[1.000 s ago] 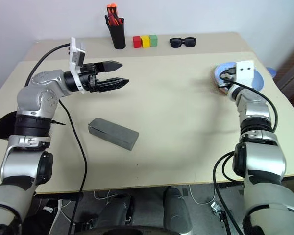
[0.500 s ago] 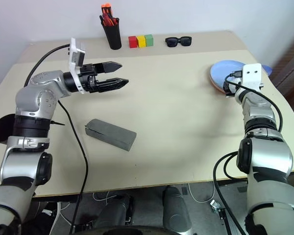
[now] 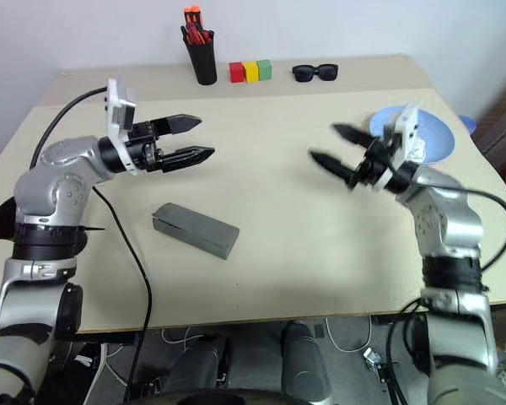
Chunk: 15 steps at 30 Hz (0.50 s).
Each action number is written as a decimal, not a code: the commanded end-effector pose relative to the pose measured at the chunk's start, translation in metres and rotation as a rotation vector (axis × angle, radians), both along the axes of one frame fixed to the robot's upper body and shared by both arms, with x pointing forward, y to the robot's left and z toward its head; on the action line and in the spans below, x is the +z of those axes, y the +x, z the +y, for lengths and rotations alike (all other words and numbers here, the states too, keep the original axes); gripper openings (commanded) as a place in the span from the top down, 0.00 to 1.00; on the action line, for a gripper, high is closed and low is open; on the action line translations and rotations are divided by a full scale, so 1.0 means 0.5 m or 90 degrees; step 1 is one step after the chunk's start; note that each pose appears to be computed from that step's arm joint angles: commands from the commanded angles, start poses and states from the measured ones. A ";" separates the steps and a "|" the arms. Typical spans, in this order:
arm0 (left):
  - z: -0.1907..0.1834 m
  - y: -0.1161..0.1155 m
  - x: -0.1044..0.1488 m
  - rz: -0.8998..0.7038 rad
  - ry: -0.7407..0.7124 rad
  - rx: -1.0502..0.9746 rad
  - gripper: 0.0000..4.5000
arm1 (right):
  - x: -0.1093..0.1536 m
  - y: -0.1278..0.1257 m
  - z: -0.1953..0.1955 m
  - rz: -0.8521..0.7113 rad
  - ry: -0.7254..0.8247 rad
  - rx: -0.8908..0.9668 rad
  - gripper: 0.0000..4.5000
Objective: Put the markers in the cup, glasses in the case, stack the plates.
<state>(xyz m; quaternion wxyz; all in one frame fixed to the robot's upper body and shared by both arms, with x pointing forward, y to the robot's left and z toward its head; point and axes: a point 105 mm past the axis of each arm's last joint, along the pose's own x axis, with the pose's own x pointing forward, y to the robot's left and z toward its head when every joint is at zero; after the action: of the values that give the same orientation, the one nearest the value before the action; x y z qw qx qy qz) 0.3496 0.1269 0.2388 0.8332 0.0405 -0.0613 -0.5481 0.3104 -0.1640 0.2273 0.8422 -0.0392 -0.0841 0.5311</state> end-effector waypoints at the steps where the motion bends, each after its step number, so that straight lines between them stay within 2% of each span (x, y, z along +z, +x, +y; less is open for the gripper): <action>1: 0.003 -0.024 0.026 -0.060 -0.004 -0.006 0.00 | 0.020 -0.054 0.022 -0.035 -0.042 0.052 0.02; 9: -0.020 -0.039 -0.028 -0.038 -0.011 -0.018 0.00 | -0.022 -0.057 0.009 -0.007 -0.108 0.011 0.02; 15: -0.038 -0.045 -0.051 -0.027 -0.010 -0.034 0.00 | -0.015 -0.069 0.004 -0.001 -0.119 0.022 0.02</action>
<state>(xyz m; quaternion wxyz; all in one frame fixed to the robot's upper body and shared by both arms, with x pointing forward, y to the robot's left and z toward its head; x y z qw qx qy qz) 0.3320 0.1072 0.2083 0.8214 0.0261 -0.0697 -0.5655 0.2819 -0.1620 0.2085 0.8301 -0.0989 -0.0166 0.5485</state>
